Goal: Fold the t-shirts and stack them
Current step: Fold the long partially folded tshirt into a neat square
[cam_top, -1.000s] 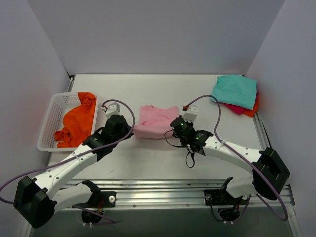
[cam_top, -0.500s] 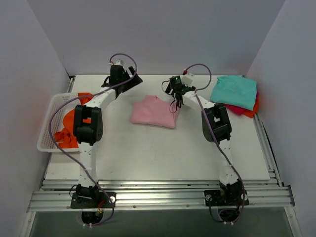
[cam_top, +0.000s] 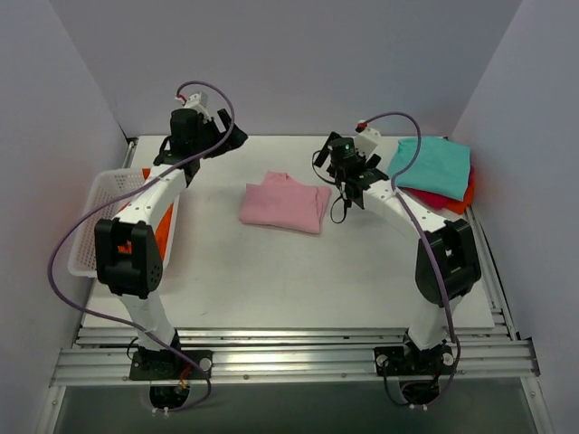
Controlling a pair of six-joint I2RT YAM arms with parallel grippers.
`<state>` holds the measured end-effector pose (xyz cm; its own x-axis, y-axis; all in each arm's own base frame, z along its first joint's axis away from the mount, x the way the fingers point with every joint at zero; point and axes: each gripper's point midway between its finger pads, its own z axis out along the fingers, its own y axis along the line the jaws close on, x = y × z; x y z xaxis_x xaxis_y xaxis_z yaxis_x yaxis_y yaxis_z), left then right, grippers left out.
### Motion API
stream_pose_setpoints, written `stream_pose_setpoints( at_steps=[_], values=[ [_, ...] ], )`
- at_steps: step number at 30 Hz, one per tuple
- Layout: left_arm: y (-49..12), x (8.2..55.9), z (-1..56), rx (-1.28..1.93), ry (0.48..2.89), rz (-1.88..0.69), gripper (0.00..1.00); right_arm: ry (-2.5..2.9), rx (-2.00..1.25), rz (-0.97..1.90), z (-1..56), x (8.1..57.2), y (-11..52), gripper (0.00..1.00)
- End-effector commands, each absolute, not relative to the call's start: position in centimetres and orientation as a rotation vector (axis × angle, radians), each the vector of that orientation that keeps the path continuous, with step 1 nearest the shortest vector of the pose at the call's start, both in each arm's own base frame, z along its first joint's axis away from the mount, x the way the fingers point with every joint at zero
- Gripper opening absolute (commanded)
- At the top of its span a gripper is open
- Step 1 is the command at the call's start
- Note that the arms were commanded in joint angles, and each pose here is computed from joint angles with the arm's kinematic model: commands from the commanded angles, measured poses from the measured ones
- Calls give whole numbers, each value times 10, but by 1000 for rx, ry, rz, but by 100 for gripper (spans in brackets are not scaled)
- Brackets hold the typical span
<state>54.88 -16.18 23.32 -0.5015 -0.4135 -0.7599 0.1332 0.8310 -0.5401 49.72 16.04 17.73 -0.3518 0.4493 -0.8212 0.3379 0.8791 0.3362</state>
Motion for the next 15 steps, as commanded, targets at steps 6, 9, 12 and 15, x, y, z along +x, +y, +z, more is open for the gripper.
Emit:
stream_pose_setpoints(
  at_steps=[6,9,12,15],
  values=[
    [-167,532,202,-159,1986,-725,94,2052,507,324,139,465,189,100],
    [-169,532,186,-180,1977,-754,94,2105,490,302,112,452,190,100],
    [-172,534,171,-193,2005,-769,94,2144,489,292,84,445,190,100],
    [-176,537,167,-191,2006,-788,94,2172,493,303,61,444,193,100]
  ],
)
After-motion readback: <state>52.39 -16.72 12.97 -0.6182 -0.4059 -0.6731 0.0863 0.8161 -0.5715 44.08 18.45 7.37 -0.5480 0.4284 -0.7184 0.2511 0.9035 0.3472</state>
